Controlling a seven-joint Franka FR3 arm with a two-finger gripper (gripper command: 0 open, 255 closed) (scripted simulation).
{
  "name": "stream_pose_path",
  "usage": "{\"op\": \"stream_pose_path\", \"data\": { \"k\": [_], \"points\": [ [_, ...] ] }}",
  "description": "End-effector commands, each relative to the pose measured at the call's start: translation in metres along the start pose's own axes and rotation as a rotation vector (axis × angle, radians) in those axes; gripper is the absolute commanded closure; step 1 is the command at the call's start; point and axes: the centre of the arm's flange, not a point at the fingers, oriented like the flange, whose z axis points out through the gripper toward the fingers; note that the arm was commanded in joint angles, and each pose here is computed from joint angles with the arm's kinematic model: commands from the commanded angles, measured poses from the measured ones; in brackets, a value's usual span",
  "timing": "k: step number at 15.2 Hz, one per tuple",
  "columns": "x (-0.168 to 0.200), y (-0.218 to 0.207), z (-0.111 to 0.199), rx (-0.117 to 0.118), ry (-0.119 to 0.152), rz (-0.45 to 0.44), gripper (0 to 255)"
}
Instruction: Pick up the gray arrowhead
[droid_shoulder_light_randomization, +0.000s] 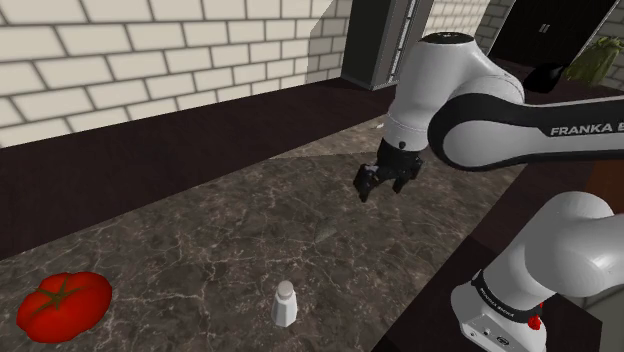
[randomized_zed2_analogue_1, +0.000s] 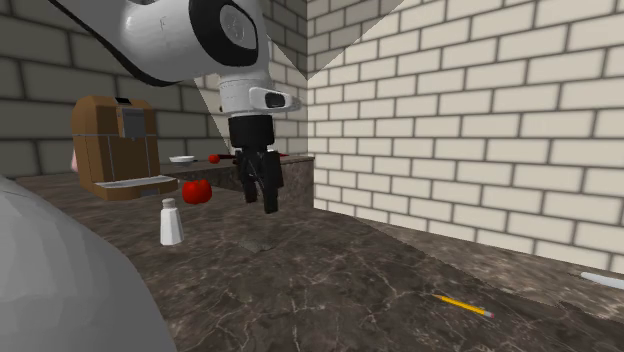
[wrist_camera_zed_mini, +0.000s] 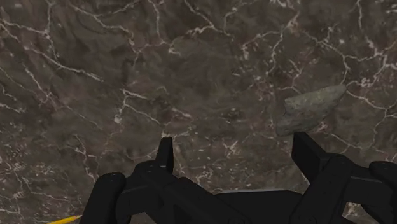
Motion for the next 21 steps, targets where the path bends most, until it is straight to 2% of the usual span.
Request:
{"op": "stream_pose_path", "data": {
  "k": [1, 10, 19, 20, 21],
  "points": [
    [0.001, -0.021, 0.020, 0.006, 0.010, 0.047, 0],
    [0.010, -0.112, 0.085, 0.018, 0.052, 0.233, 0],
    [0.007, -0.113, 0.125, 0.018, 0.052, 0.233, 0],
    [0.006, -0.114, 0.125, 0.018, 0.052, 0.233, 255],
    [0.006, -0.114, 0.125, 0.018, 0.052, 0.233, 255]
  ]
}}
